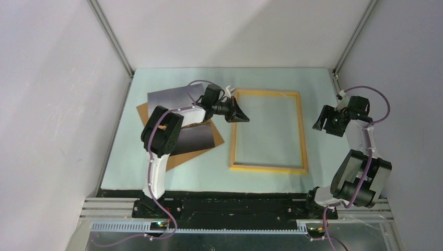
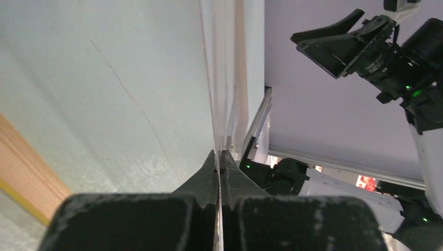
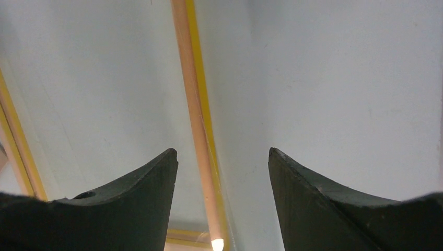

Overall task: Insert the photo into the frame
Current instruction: Place the photo frame item in the photo frame.

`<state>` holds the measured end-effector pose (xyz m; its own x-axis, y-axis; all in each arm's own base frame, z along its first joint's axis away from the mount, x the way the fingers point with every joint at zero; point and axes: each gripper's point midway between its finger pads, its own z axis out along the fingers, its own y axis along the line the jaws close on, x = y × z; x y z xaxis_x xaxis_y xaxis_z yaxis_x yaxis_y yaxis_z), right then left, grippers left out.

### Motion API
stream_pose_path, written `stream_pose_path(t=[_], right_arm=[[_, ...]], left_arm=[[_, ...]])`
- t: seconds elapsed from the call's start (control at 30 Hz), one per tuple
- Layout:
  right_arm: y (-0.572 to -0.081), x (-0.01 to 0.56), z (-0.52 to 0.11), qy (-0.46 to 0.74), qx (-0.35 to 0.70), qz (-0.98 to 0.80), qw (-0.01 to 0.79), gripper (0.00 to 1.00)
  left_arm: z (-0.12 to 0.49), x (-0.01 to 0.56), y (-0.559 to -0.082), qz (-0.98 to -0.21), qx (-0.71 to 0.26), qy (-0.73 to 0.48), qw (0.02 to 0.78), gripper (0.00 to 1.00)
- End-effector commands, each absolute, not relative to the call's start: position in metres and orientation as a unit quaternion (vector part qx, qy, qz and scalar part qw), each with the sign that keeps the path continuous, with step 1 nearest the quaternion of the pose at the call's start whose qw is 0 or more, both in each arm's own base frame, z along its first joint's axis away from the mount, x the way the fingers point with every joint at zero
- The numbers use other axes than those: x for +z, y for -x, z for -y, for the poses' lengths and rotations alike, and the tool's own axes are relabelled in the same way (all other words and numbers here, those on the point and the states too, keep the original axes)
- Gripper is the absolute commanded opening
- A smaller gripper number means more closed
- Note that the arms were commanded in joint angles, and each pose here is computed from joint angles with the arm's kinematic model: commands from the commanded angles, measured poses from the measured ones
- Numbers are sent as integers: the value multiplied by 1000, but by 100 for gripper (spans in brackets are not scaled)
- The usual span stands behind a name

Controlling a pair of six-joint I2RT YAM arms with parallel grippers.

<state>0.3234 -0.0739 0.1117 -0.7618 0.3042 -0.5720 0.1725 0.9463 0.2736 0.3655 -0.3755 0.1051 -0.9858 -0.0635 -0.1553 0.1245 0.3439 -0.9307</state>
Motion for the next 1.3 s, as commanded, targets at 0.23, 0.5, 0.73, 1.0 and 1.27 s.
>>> stream_pose_path(t=[0.23, 0.5, 0.73, 1.0, 1.27], right_arm=[[-335, 108, 68, -106, 100, -935, 322, 68], [-338, 105, 61, -91, 96, -939, 318, 68], [-339, 99, 58, -88, 94, -942, 309, 68], [-340, 94, 55, -81, 89, -945, 304, 68], [-341, 92, 55, -78, 88, -946, 303, 68]], left_arm=[[362, 83, -390, -858, -495, -52, 122, 0], [363, 79, -398, -863, -486, -57, 126, 0], [366, 83, -405, -861, -486, -70, 134, 0], [369, 83, -412, -860, -485, -79, 138, 0], [367, 87, -416, -864, -471, -98, 150, 0]])
